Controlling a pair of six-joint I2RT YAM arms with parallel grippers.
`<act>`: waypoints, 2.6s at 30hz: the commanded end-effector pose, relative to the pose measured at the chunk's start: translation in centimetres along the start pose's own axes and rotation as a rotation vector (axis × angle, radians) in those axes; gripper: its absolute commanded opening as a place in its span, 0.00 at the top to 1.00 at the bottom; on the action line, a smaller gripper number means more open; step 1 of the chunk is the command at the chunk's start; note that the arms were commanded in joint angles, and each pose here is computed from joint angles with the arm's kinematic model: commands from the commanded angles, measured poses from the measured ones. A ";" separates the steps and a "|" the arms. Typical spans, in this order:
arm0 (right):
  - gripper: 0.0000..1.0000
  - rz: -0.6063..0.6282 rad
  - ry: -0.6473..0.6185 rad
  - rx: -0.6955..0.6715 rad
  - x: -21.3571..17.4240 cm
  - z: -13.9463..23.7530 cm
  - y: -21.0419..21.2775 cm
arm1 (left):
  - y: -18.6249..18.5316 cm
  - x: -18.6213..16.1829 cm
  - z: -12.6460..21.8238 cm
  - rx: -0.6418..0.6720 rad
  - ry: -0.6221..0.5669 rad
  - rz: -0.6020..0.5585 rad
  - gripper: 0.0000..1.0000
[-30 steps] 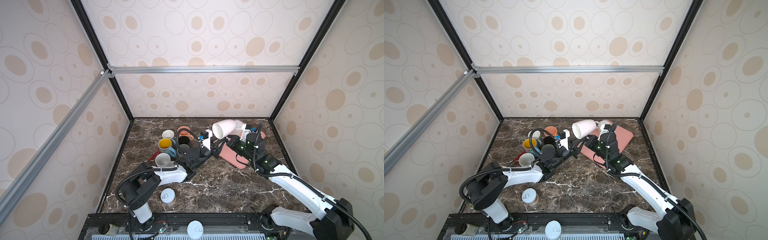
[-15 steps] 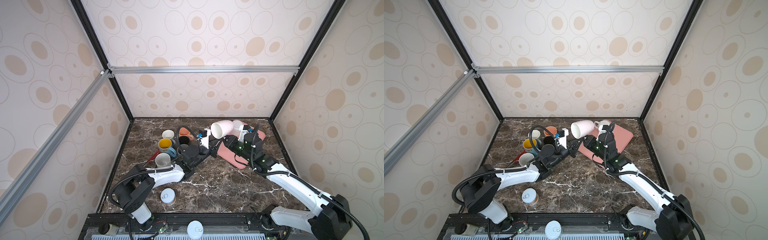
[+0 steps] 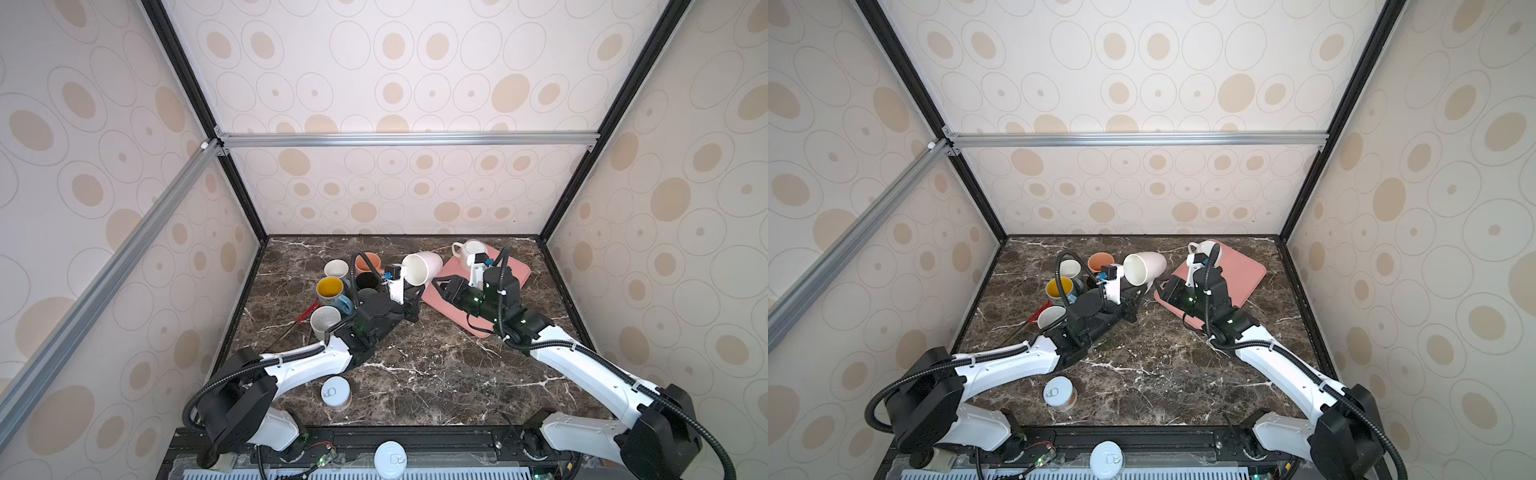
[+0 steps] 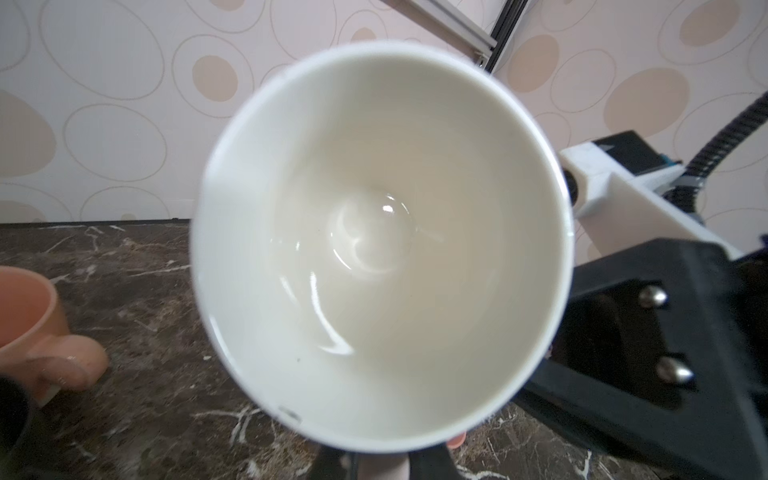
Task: Turn the mug right side up
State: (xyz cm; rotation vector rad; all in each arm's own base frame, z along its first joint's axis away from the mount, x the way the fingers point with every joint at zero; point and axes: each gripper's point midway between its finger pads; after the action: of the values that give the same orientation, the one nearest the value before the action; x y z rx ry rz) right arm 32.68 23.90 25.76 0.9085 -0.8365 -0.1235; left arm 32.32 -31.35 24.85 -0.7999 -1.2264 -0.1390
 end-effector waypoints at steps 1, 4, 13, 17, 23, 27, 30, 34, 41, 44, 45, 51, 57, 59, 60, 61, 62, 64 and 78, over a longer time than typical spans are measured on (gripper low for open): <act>0.58 0.015 0.057 0.052 -1.0 -0.1 1.1 | 0.8 3.4 1.7 0.082 -0.089 0.006 1.00; 0.57 0.040 0.057 0.040 -1.1 0.4 0.9 | 2.3 3.3 3.1 0.175 -0.061 0.012 1.00; 0.56 0.115 0.012 -0.050 -0.5 1.5 -0.7 | 7.9 3.2 10.7 0.551 0.076 0.034 1.00; 0.55 0.113 0.020 -0.050 -0.5 0.9 -1.1 | 9.7 2.6 13.7 0.688 0.123 0.107 1.00; 0.56 0.102 0.005 -0.039 -0.1 0.4 -1.7 | 10.4 -0.1 14.4 0.809 0.256 0.211 1.00; 0.55 0.085 -0.010 -0.045 0.4 0.7 -2.5 | 10.7 -2.4 14.6 0.860 0.322 0.324 1.00; 0.55 0.069 -0.036 -0.055 0.7 1.3 -3.5 | 10.7 -3.8 14.6 0.870 0.352 0.386 1.00; 0.55 0.053 -0.075 -0.074 1.5 2.5 -4.8 | 10.6 -5.1 14.5 0.888 0.391 0.431 1.00; 0.55 0.059 -0.130 -0.102 3.3 4.1 -5.9 | 10.2 -4.6 14.2 0.888 0.390 0.448 1.00; 0.55 0.053 -0.133 -0.113 3.4 4.1 -6.4 | 9.8 -3.1 14.3 0.890 0.368 0.423 1.00; 0.55 0.050 -0.131 -0.114 3.4 4.1 -6.6 | 9.6 -2.5 14.3 0.891 0.364 0.412 1.00; 0.55 0.041 -0.128 -0.114 3.4 3.9 -6.9 | 8.8 1.9 15.4 0.907 0.308 0.347 1.00; 0.55 0.042 -0.125 -0.113 3.9 4.2 -6.8 | 8.3 0.3 15.8 0.897 0.363 0.406 1.00; 0.55 0.050 -0.129 -0.123 4.2 4.4 -6.8 | 8.1 -1.3 15.4 0.886 0.399 0.431 1.00; 0.55 0.052 -0.132 -0.130 4.2 4.6 -7.0 | 7.8 -2.3 15.2 0.885 0.426 0.436 1.00; 0.55 0.052 -0.134 -0.134 4.3 4.7 -7.0 | 7.7 -3.0 15.1 0.889 0.446 0.435 1.00; 0.55 0.049 -0.135 -0.135 4.3 4.8 -7.1 | 7.5 -3.6 15.0 0.894 0.462 0.429 1.00; 0.55 0.046 -0.134 -0.134 4.2 4.9 -7.2 | 7.4 -4.5 15.0 0.908 0.484 0.419 1.00; 0.55 0.022 -0.148 -0.189 4.5 6.9 -9.2 | 9.7 -10.4 11.9 0.968 0.550 0.480 1.00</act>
State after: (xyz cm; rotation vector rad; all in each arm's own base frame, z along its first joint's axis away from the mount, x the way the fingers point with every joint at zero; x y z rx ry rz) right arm 33.82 11.69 24.66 0.7273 -0.9764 -0.2621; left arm 22.34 -19.61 11.67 -0.1065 -0.3897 0.5215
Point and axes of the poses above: each gripper's point midway between its finger pads, its own z axis back along the fingers, its own y axis along the line the jaws close on, x = y × z, and after that the axes turned 6 degrees about z, right-handed
